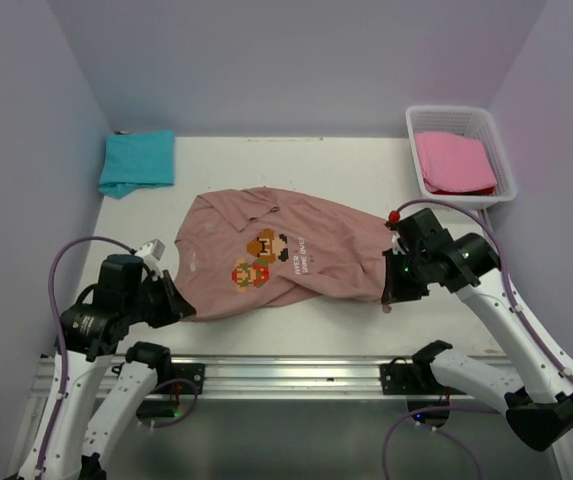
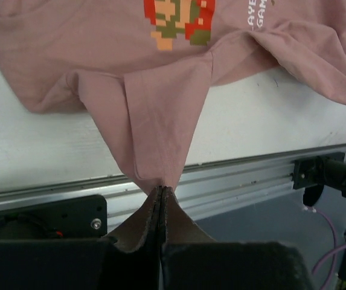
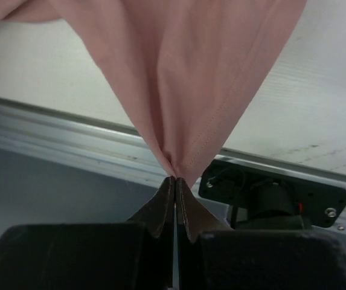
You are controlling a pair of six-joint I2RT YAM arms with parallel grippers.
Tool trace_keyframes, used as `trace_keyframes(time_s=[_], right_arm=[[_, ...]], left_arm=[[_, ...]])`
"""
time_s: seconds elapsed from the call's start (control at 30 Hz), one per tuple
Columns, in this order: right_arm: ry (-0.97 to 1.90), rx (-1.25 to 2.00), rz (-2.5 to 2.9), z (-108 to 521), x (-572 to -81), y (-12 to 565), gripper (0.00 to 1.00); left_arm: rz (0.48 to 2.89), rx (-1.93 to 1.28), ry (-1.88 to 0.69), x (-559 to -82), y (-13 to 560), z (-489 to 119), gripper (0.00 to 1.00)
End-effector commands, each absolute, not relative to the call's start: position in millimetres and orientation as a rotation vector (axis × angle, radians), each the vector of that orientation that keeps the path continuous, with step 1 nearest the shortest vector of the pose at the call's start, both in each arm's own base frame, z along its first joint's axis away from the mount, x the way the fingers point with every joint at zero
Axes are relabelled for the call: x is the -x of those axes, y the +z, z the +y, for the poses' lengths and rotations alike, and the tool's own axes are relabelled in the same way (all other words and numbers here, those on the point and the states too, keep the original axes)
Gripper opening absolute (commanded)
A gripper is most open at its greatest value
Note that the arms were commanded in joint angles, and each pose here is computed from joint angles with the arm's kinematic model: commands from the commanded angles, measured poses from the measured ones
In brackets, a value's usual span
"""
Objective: Fold and stack the t-shirts
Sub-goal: Flatten out the tshirt
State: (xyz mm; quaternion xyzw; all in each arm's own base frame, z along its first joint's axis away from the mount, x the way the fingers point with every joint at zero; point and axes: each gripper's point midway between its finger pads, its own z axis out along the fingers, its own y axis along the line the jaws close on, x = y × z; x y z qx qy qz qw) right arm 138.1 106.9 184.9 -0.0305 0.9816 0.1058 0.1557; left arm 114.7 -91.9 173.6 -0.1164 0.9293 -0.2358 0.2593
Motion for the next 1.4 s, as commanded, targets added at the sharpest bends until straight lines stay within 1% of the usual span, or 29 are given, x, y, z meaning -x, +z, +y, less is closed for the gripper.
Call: trace_keyframes(time_s=[0.0, 0.1, 0.23, 0.33, 0.43, 0.47, 0.5, 0.53, 0.57, 0.6, 0.63, 0.67, 0.7, 0.73, 0.77, 0.83, 0.87, 0.93, 0.97, 1.0, 1.03, 1.07, 1.1, 1.13, 1.17, 1.2, 1.27, 1.3, 1.37], right_arm=[[0.467, 0.081, 3.114, 104.2, -53.6, 191.0, 0.0], [0.506, 0.081, 3.123, 108.3, -50.3, 192.6, 0.0], [0.403, 0.068, 3.153, 99.1, -51.4, 178.6, 0.0], [0.387, 0.014, 3.136, 99.1, -55.1, 169.3, 0.0], [0.319, -0.004, 3.163, 93.8, -55.2, 156.6, 0.0], [0.301, -0.004, 3.171, 91.9, -54.6, 153.6, 0.04], [0.264, 0.0, 3.164, 87.7, -55.4, 150.2, 0.3], [0.238, -0.009, 3.161, 85.1, -56.7, 148.0, 0.41], [0.233, -0.017, 3.141, 85.3, -60.8, 147.7, 0.48], [0.225, -0.032, 3.108, 85.4, -66.9, 150.1, 0.62], [0.245, -0.038, 3.066, 88.8, -75.5, 152.4, 0.66], [0.254, -0.048, 3.029, 91.0, -83.1, 155.2, 0.74], [0.256, -0.075, 2.978, 92.5, -92.9, 161.2, 0.88], [0.284, -0.082, 2.924, 98.1, -105.1, 163.9, 0.89], [0.291, -0.1, 2.894, 100.7, -113.1, 165.4, 0.94], [0.267, -0.112, 2.834, 105.6, -137.1, 163.9, 0.95], [0.247, -0.107, 2.809, 106.6, -147.5, 161.5, 0.93], [0.216, -0.099, 2.766, 116.6, -180.3, 152.2, 0.89], [0.197, -0.094, 2.751, 119.3, -192.2, 148.8, 0.73], [0.191, -0.079, 2.738, 124.9, -205.7, 147.2, 0.52], [0.207, -0.072, 2.701, 133.6, -224.2, 148.0, 0.29], [0.141, -0.045, 2.745, 136.2, -236.9, 132.9, 0.0], [0.129, -0.043, 2.708, 141.3, -255.3, 142.9, 0.0], [0.03, -0.049, 2.704, 138.3, -275.4, 130.8, 0.0], [0.013, -0.043, 2.654, 141.5, -295.0, 142.3, 0.0], [-0.015, -0.074, 2.631, 136.2, -310.0, 143.9, 0.0], [-0.039, -0.097, 2.611, 136.5, -339.1, 137.1, 0.0], [-0.031, -0.141, 2.574, 132.5, -360.0, 147.3, 0.0], [-0.057, -0.181, 2.592, 125.4, -377.7, 140.3, 0.0]], left_arm=[[2.6, 0.331, -0.814, -78.4, 178.2, -108.5, 0.0], [2.629, 0.308, -0.886, -69.5, 171.5, -116.1, 0.0], [2.62, 0.338, -0.77, -78.0, 165.6, -103.9, 0.0], [2.616, 0.342, -0.709, -82.2, 155.7, -97.2, 0.0], [2.649, 0.351, -0.752, -79.5, 141.5, -102.8, 0.0], [2.65, 0.357, -0.743, -79.2, 139.4, -101.8, 0.0], [2.632, 0.361, -0.732, -80.9, 142.1, -100.2, 0.07], [2.616, 0.376, -0.686, -84.4, 143.6, -94.6, 0.28], [2.574, 0.372, -0.673, -89.1, 155.6, -92.5, 0.39], [2.543, 0.385, -0.662, -94.2, 163.2, -90.7, 0.57], [2.501, 0.392, -0.637, -99.8, 171.1, -86.9, 0.71], [2.46, 0.388, -0.635, -104.8, 180.0, -85.9, 0.8], [2.391, 0.371, -0.642, -114.7, 195.3, -86.1, 0.94], [2.369, 0.376, -0.62, -120.1, 199.4, -83.3, 0.97], [2.359, 0.373, -0.617, -126.5, 204.5, -83.7, 0.99], [2.301, 0.336, -0.614, -145.1, 211.5, -85.5, 1.0], [2.311, 0.343, -0.594, -153.3, 203.5, -84.6, 1.0], [2.241, 0.321, -0.565, -181.4, 203.1, -83.8, 0.99], [2.275, 0.321, -0.554, -192.3, 187.6, -86.1, 0.97], [2.209, 0.287, -0.584, -212.2, 195.6, -92.6, 0.88], [2.194, 0.285, -0.583, -224.0, 193.5, -94.1, 0.82], [2.172, 0.273, -0.58, -245.8, 192.8, -97.7, 0.72], [2.165, 0.253, -0.585, -256.2, 193.2, -101.1, 0.45], [2.184, 0.247, -0.574, -271.2, 187.0, -103.4, 0.3], [2.13, 0.217, -0.576, -288.4, 196.7, -106.3, 0.05], [2.121, 0.198, -0.558, -299.7, 197.8, -106.8, 0.0], [2.112, 0.163, -0.532, -330.7, 198.3, -110.7, 0.0], [2.113, 0.145, -0.531, -340.5, 198.5, -113.0, 0.0], [2.123, 0.119, -0.552, -365.8, 193.1, -122.5, 0.0]])
